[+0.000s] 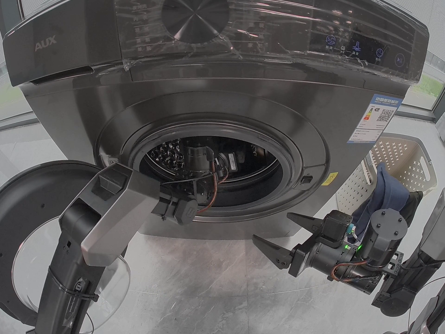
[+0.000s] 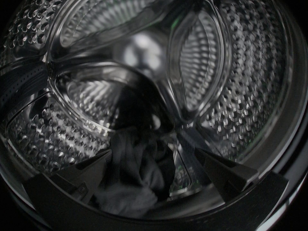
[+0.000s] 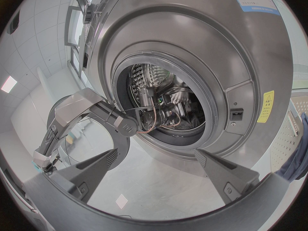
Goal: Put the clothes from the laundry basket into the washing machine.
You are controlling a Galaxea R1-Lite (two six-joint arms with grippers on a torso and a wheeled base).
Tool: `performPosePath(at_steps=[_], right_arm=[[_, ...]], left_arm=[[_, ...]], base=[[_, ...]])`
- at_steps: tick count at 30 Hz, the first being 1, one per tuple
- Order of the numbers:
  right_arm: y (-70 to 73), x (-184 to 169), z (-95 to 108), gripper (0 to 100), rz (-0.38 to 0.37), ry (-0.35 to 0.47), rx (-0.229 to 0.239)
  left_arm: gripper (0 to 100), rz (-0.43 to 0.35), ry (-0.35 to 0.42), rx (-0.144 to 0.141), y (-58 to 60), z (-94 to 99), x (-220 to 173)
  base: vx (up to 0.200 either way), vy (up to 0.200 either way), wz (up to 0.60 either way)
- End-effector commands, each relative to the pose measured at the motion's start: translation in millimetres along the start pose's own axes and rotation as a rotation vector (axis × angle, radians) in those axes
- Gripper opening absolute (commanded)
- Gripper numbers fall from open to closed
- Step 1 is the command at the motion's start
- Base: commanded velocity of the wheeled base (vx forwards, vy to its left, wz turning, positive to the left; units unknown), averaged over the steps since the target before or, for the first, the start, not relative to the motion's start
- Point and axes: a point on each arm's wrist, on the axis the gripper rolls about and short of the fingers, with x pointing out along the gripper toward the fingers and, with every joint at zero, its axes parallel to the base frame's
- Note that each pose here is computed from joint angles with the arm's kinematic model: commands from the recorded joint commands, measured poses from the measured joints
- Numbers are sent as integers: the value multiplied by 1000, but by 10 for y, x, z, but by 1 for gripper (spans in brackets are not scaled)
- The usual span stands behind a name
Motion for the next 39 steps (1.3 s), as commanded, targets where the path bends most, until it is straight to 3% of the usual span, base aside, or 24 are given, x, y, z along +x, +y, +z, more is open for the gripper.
performPosePath(at_steps=[1, 4, 7, 10, 14, 18, 21, 25, 29, 33, 39], right_arm=[[1, -6, -1, 100, 0, 1, 0], [-2, -8, -15, 100, -1, 7, 1], [-1, -26, -10, 100, -1, 7, 1], [-7, -77, 25, 100, -2, -2, 0], [-33, -143, 58, 100, -12, -10, -1], [-49, -237, 28, 100, -19, 14, -2], [-41, -342, 93, 100, -23, -10, -5], [-85, -540, 171, 100, -47, -39, -10], [-216, -742, 274, 100, -120, -90, -22], [-347, -984, 290, 100, -205, -104, -34], [-353, -1183, 358, 100, -250, -105, -31]], left_arm=[[100, -58, 120, 116, -179, -35, -572], [100, -87, 138, 138, -223, -135, -781], [100, -125, 116, 141, -287, -142, -983], [100, -211, 84, 132, -391, 14, -1288], [100, -269, 72, 136, -488, 277, -1760], [100, -311, 110, 140, -492, 360, -2218], [100, -338, 106, 142, -438, 421, -2604], [100, -302, 56, 135, -333, 490, -2835], [100, -276, 47, 159, -167, 518, -3044], [100, -255, 16, 144, -1, 608, -3274], [100, -212, -4, 140, 212, 658, -3556]], base=[[0, 0, 0], [0, 0, 0], [0, 0, 0], [0, 0, 0], [0, 0, 0], [0, 0, 0], [0, 0, 0], [0, 0, 0], [0, 0, 0], [0, 0, 0], [-167, 0, 0]])
